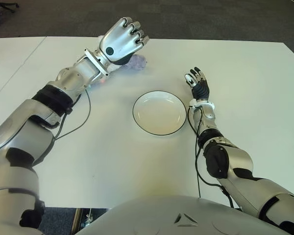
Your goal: Put the doll into the plate.
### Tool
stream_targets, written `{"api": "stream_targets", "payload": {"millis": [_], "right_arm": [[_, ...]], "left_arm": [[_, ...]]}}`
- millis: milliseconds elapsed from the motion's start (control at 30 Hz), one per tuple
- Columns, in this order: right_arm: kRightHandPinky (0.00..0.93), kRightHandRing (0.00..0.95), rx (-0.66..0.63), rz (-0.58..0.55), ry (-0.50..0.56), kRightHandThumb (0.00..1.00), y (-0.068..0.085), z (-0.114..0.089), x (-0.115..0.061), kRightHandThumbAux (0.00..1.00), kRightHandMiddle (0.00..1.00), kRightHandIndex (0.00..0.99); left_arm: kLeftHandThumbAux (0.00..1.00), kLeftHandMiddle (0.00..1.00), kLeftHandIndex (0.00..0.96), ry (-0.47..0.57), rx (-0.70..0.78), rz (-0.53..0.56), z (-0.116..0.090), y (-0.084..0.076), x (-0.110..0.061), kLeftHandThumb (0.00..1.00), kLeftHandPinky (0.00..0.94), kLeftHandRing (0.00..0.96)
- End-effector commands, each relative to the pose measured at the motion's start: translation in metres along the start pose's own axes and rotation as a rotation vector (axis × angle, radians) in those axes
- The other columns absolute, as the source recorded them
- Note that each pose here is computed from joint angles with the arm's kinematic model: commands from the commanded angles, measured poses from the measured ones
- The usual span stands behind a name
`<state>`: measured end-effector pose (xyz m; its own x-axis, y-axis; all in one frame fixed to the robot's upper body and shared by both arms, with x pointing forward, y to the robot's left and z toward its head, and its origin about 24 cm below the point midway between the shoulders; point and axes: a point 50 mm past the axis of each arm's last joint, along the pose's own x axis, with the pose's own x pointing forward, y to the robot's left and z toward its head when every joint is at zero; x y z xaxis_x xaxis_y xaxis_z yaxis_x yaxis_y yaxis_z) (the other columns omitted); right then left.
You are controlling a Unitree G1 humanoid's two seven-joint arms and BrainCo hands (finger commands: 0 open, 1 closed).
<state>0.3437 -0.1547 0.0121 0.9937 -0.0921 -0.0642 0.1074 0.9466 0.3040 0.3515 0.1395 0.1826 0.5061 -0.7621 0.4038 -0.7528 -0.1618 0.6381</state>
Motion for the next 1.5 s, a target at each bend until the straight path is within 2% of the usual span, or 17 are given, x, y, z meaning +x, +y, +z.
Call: {"api": "stream_targets", "payload": {"millis": [33, 367, 467, 500, 567, 600, 633, 667, 700, 733, 800, 900, 933, 1000, 1100, 1267, 1500], "right_arm": [[0.108, 0.101, 0.051, -0.147, 0.412, 0.000, -0.032, -0.091, -0.067, 0.738, 0.131, 0.114], [0.110, 0.107, 0.057, -0.153, 0.412, 0.000, -0.032, -0.091, -0.067, 0.742, 0.140, 0.126], [0.109, 0.107, 0.064, -0.152, 0.413, 0.000, -0.032, -0.092, -0.067, 0.745, 0.140, 0.127], [0.109, 0.107, 0.066, -0.152, 0.413, 0.000, -0.031, -0.092, -0.067, 0.749, 0.140, 0.128], [0.108, 0.107, 0.069, -0.152, 0.413, 0.000, -0.031, -0.092, -0.067, 0.750, 0.140, 0.128], [0.108, 0.108, 0.071, -0.152, 0.412, 0.000, -0.031, -0.092, -0.067, 0.758, 0.142, 0.131], [0.107, 0.108, 0.072, -0.152, 0.412, 0.000, -0.031, -0.092, -0.067, 0.762, 0.142, 0.133], [0.107, 0.108, 0.073, -0.153, 0.412, 0.000, -0.031, -0.092, -0.067, 0.763, 0.142, 0.133], [0.107, 0.108, 0.074, -0.152, 0.412, 0.000, -0.031, -0.092, -0.067, 0.764, 0.142, 0.133], [0.111, 0.109, 0.074, -0.151, 0.412, 0.000, -0.030, -0.092, -0.067, 0.770, 0.143, 0.134], [0.112, 0.110, 0.075, -0.150, 0.412, 0.000, -0.030, -0.092, -0.067, 0.772, 0.143, 0.134], [0.120, 0.114, 0.078, -0.151, 0.414, 0.000, -0.030, -0.092, -0.067, 0.775, 0.147, 0.133], [0.116, 0.111, 0.073, -0.147, 0.414, 0.000, -0.030, -0.092, -0.067, 0.778, 0.142, 0.131], [0.114, 0.108, 0.067, -0.144, 0.415, 0.000, -0.030, -0.092, -0.067, 0.780, 0.137, 0.128], [0.116, 0.108, 0.068, -0.147, 0.416, 0.000, -0.031, -0.092, -0.067, 0.772, 0.136, 0.123], [0.118, 0.110, 0.085, -0.150, 0.421, 0.000, -0.033, -0.092, -0.067, 0.760, 0.139, 0.122], [0.107, 0.107, 0.091, -0.147, 0.419, 0.000, -0.035, -0.092, -0.068, 0.755, 0.139, 0.122]], "left_arm": [[0.697, 0.813, 0.441, -0.029, -0.043, -0.026, 0.014, 0.003, -0.011, 0.739, 0.850, 0.825], [0.696, 0.797, 0.440, -0.026, -0.057, 0.029, 0.017, 0.016, -0.009, 0.736, 0.840, 0.815], [0.696, 0.781, 0.440, 0.006, -0.015, 0.045, 0.007, 0.014, -0.010, 0.735, 0.801, 0.799], [0.698, 0.717, 0.433, 0.020, -0.002, 0.042, 0.001, 0.012, -0.011, 0.720, 0.741, 0.748], [0.699, 0.698, 0.431, 0.051, 0.027, 0.018, -0.011, 0.006, -0.015, 0.715, 0.722, 0.732], [0.705, 0.415, 0.412, 0.069, 0.046, -0.007, -0.019, 0.003, -0.020, 0.688, 0.484, 0.445], [0.583, 0.226, 0.236, 0.082, 0.059, -0.024, -0.024, 0.000, -0.023, 0.425, 0.283, 0.227], [0.563, 0.194, 0.206, 0.089, 0.066, -0.033, -0.027, -0.001, -0.024, 0.378, 0.249, 0.190], [0.548, 0.170, 0.184, 0.096, 0.107, -0.099, -0.033, -0.008, -0.029, 0.343, 0.224, 0.162], [0.470, 0.042, 0.045, 0.106, 0.155, -0.166, -0.040, -0.016, -0.035, 0.205, 0.055, 0.040], [0.443, 0.005, 0.005, 0.118, 0.208, -0.238, -0.048, -0.025, -0.043, 0.160, 0.006, 0.004], [0.367, 0.000, 0.000, 0.153, 0.284, -0.340, -0.060, -0.041, -0.058, 0.122, 0.000, 0.000], [0.303, 0.000, 0.000, 0.225, 0.235, -0.420, -0.066, -0.049, -0.067, 0.113, 0.000, 0.000], [0.248, 0.000, 0.000, 0.333, 0.143, -0.522, -0.073, -0.059, -0.077, 0.112, 0.000, 0.000], [0.210, 0.000, 0.000, 0.447, 0.041, -0.612, -0.079, -0.063, -0.083, 0.136, 0.000, 0.000], [0.195, 0.000, 0.000, 0.608, -0.081, -0.758, -0.082, -0.072, -0.101, 0.167, 0.000, 0.000], [0.208, 0.000, 0.000, 0.724, -0.156, -0.913, -0.079, -0.080, -0.120, 0.154, 0.000, 0.000]]}}
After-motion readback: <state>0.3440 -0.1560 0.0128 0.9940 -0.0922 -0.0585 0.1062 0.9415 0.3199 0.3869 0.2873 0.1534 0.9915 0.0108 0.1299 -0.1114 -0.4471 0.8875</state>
